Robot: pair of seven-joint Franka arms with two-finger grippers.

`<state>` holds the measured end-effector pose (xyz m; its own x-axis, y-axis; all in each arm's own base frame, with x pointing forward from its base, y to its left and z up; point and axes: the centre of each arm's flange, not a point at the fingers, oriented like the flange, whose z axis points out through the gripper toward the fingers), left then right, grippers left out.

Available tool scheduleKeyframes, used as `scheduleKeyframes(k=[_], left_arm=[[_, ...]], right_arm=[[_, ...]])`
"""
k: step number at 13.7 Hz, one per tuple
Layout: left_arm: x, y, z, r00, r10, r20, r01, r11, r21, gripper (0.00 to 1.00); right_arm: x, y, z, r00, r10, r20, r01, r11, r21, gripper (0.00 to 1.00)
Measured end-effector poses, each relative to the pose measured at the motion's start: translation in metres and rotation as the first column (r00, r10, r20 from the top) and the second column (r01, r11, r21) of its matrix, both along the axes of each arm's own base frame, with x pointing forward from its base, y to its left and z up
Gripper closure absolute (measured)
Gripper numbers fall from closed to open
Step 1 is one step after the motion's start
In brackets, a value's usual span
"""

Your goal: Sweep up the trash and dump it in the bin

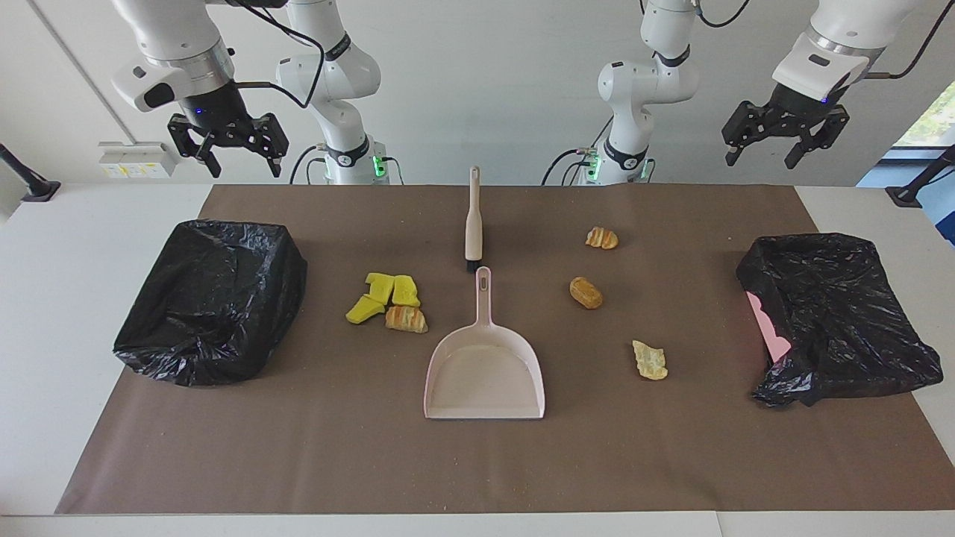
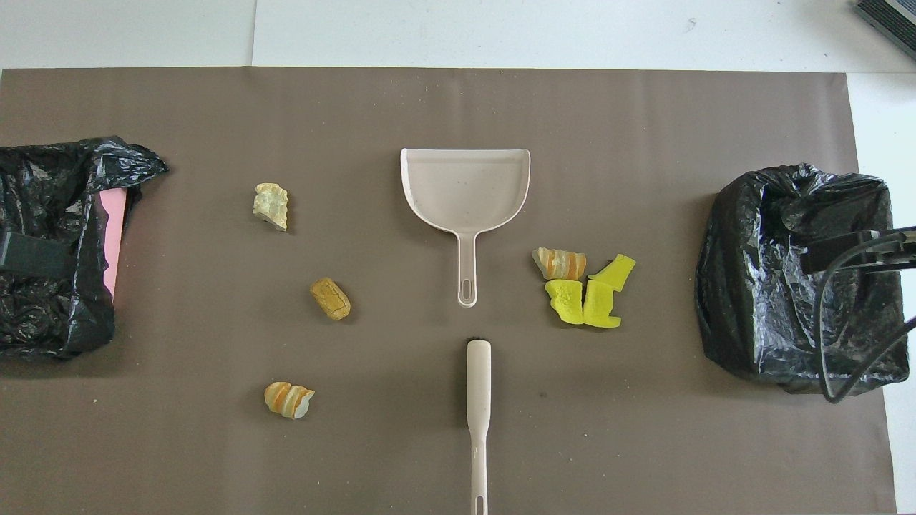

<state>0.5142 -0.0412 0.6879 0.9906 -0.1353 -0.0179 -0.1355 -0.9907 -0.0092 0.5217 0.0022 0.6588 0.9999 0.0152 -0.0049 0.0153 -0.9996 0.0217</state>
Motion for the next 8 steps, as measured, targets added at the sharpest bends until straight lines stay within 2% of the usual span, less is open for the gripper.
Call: scheduleKeyframes(k=[8], left_arm=[[0.0,0.0044,-0.0004,1.0,0.009,-0.003,-0.009,1.0,0.0,0.0]], right_arm=[[0.0,0.0,0.0,1.0,0.0,0.0,0.0,1.0,0.0,0.0]])
